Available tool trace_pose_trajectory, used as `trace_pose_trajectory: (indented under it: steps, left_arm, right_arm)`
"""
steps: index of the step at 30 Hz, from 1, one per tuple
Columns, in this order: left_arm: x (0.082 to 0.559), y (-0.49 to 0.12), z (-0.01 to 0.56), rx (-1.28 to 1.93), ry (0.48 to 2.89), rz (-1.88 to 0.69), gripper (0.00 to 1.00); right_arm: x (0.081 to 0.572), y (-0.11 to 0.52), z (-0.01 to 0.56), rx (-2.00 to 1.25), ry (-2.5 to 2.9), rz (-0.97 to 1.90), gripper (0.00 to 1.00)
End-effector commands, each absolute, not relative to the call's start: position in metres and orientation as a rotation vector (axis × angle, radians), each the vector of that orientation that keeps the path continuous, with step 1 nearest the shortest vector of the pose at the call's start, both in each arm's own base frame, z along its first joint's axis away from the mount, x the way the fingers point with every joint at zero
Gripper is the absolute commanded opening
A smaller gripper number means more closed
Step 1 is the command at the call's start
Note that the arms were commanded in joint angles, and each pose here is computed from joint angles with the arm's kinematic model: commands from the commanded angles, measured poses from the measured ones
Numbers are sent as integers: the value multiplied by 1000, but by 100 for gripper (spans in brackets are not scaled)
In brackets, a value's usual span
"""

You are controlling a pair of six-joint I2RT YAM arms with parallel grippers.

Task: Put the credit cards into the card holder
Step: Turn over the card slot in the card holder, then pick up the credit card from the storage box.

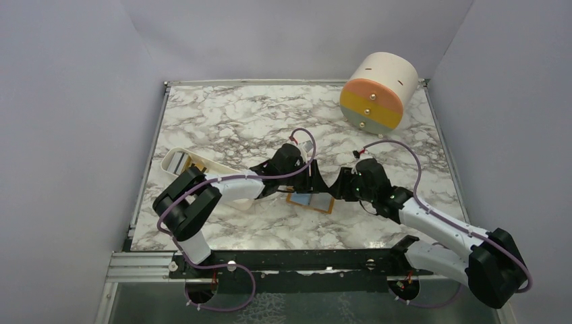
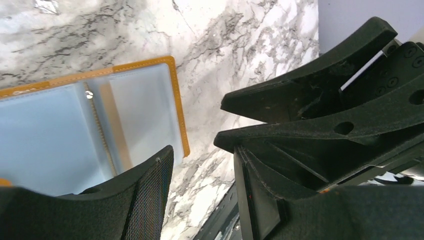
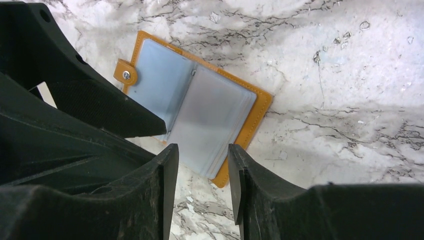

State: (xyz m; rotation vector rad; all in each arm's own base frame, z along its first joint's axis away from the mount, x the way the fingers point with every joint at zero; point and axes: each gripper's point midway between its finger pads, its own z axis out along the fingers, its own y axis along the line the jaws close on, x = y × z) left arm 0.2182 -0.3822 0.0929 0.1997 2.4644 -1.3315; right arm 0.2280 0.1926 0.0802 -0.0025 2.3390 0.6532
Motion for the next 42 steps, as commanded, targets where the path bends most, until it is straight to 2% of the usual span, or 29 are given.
trace_pose_trajectory:
  steps: [1,8,15,22,28,32,39,42]
  left_arm:
    - [234,-377,104,232,2415,-1206,50]
    - [270,-322,119,286,2402,-840,50]
    - [303,-220,148,223,2358,-482,50]
    - [311,-120,167,169,2316,-104,49]
    - [318,-63,169,135,2313,46,48]
    - [322,-28,167,66,2328,95,48]
    - [326,15,182,81,2261,223,50]
    - [328,27,181,88,2228,276,52]
  right_arm:
    - [229,196,88,36,2342,672,42]
    - [229,205,72,90,2411,698,42]
    - [236,202,44,37,2482,593,42]
    - [247,192,26,-48,2497,450,30]
    - [253,195,24,-98,2465,452,23]
    - [255,199,25,-133,2467,460,22]
    - [257,203,39,-170,2417,496,23]
    - [258,204,42,-175,2416,498,30]
